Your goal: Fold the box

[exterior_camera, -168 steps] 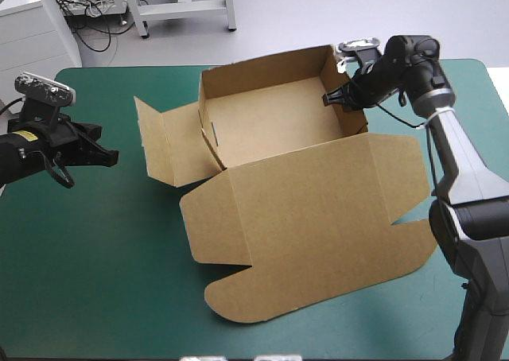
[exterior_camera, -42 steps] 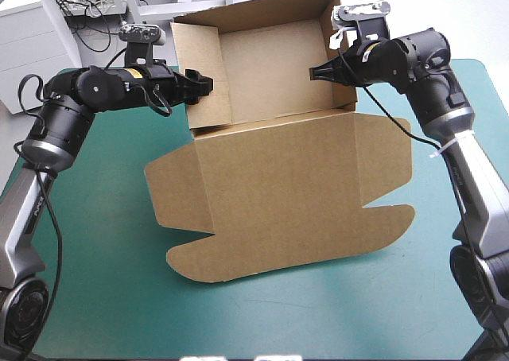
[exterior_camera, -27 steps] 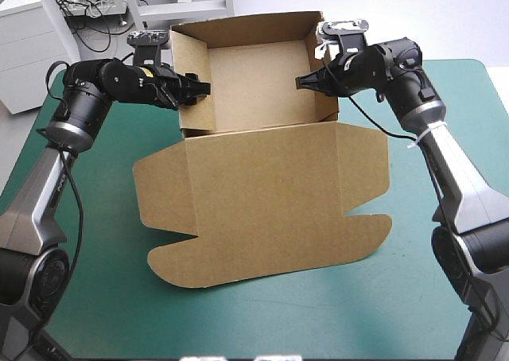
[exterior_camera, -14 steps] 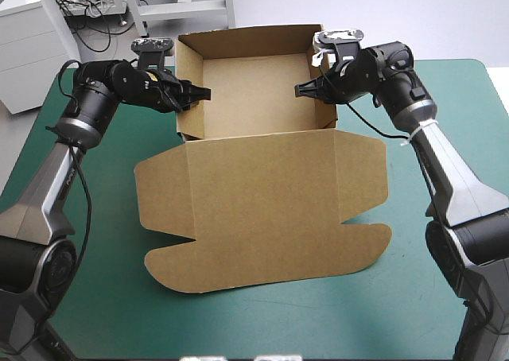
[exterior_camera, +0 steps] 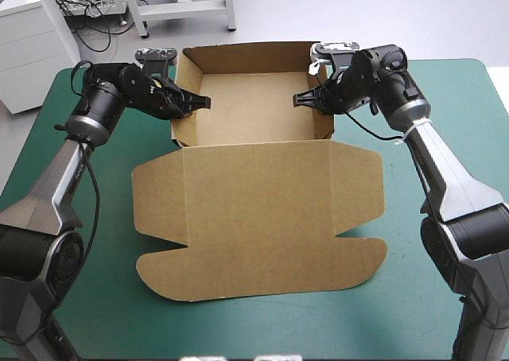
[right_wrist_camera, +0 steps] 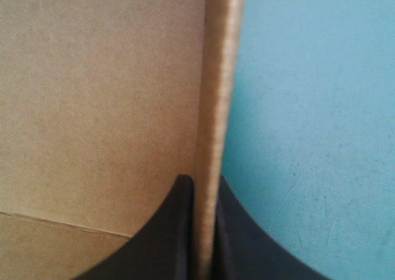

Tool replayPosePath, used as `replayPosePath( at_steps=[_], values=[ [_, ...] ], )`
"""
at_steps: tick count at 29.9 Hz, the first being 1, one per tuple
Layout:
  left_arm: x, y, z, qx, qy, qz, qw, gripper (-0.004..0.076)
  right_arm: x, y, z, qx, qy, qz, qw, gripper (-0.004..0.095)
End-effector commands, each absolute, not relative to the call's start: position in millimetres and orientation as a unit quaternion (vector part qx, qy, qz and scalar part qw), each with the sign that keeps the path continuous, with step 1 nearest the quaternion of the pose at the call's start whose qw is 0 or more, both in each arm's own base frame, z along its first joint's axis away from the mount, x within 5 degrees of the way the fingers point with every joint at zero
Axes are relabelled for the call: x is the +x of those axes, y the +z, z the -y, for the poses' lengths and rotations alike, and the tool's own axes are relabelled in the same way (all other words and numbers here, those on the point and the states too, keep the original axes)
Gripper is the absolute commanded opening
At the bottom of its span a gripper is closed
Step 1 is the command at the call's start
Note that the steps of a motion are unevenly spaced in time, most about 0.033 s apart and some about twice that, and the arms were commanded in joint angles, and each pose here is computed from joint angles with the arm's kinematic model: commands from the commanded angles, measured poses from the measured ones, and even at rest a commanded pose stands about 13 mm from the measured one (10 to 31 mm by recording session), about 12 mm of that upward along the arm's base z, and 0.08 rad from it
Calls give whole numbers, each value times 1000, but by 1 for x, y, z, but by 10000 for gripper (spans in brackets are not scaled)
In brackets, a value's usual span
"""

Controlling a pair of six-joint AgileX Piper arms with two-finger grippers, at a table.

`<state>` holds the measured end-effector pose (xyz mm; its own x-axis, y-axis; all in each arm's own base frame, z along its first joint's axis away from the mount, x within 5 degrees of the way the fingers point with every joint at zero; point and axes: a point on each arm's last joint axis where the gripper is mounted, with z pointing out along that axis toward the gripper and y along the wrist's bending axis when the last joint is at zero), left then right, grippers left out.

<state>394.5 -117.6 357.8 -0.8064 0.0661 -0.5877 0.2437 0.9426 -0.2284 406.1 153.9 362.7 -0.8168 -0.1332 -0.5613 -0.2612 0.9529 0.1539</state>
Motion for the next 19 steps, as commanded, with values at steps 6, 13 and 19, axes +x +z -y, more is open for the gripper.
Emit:
replayPosePath(
  at_steps=[6,13,19],
  values=[
    [389,351,163,133,-197,-933,271,-32,400,366,-154,-138,108,-949,261,-18],
    [392,315,185,156,-162,-953,204,-32,405,345,-160,-142,125,-958,214,-18],
    [394,315,192,163,-149,-956,191,-32,413,324,-168,-138,147,-962,185,-18]
  ],
)
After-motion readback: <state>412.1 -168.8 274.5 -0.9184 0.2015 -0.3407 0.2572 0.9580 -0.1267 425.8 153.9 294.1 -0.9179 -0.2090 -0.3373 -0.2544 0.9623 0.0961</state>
